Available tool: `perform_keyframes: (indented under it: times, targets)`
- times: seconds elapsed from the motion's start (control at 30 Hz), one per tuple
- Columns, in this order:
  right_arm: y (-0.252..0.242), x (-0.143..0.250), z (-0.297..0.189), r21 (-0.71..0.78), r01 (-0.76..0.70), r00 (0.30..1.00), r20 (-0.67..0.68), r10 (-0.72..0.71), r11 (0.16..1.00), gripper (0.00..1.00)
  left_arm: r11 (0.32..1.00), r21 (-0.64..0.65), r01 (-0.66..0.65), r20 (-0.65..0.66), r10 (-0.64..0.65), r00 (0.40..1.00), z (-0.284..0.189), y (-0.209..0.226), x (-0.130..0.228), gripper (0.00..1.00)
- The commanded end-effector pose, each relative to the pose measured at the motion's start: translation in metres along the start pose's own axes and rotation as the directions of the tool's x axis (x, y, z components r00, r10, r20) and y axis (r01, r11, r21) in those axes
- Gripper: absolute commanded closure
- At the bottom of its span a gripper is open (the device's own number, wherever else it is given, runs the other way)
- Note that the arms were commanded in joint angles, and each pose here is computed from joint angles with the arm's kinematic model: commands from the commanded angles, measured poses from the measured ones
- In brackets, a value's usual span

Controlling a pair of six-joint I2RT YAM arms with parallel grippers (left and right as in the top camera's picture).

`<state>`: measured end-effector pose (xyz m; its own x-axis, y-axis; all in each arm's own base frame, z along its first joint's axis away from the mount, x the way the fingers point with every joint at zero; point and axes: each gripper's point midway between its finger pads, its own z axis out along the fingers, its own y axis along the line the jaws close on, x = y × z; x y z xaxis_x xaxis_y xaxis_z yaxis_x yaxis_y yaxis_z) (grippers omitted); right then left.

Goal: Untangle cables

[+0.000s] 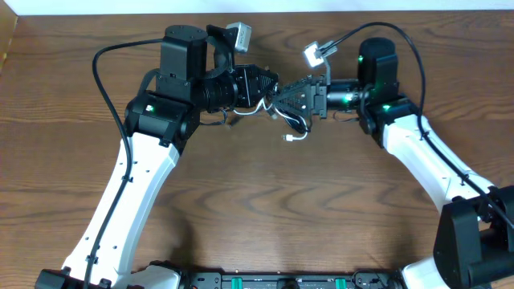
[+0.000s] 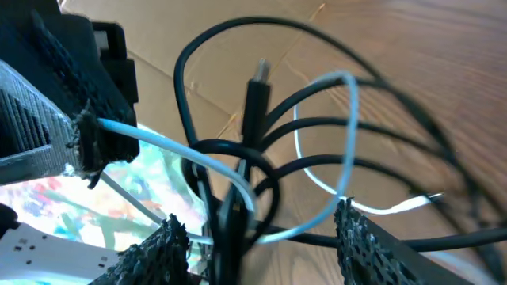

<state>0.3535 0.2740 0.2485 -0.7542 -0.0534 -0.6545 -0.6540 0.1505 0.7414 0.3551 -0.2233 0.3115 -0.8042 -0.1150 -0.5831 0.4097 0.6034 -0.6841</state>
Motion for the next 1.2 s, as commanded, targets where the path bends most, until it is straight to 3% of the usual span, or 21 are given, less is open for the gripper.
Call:
perform_keyframes:
  times: [0.0, 0.13, 0.3, 0.47, 0.8, 1.0, 1.17]
  targets:
    - [0.003, -0.004, 0.006, 0.026, 0.026, 1.000, 0.009, -0.026, 0.999, 0.43, 1.000, 0.023, -0.013, 0.023, 0.012, 1.000, -0.006, -0.012, -0.009, 0.92]
    - [-0.013, 0.001, 0.011, 0.117, -0.028, 1.000, 0.018, 0.026, 0.993, 0.56, 1.000, 0.024, 0.002, 0.023, -0.003, 1.000, -0.006, -0.012, -0.009, 0.92]
    - [-0.035, 0.004, 0.005, 0.224, -0.093, 0.995, 0.042, 0.086, 0.970, 0.80, 1.000, 0.021, 0.003, 0.020, -0.004, 1.000, -0.006, -0.012, -0.008, 0.92]
    - [-0.045, -0.001, -0.010, 0.249, -0.120, 0.992, 0.070, 0.106, 0.961, 0.98, 0.993, -0.106, 0.046, 0.015, -0.045, 0.999, -0.013, 0.020, -0.003, 0.93]
    - [-0.082, 0.008, -0.051, 0.375, -0.254, 0.967, 0.125, 0.223, 0.891, 0.99, 0.897, -0.428, 0.108, 0.113, -0.066, 0.991, -0.058, 0.106, -0.017, 0.92]
    - [-0.084, 0.014, -0.050, 0.393, -0.260, 0.966, 0.114, 0.234, 0.882, 0.99, 0.905, -0.415, 0.096, 0.055, -0.081, 0.995, -0.048, 0.096, -0.002, 0.92]
    - [-0.085, 0.014, -0.049, 0.396, -0.261, 0.965, 0.112, 0.236, 0.880, 0.99, 0.954, -0.300, 0.006, -0.078, -0.031, 0.996, -0.022, 0.060, 0.026, 0.91]
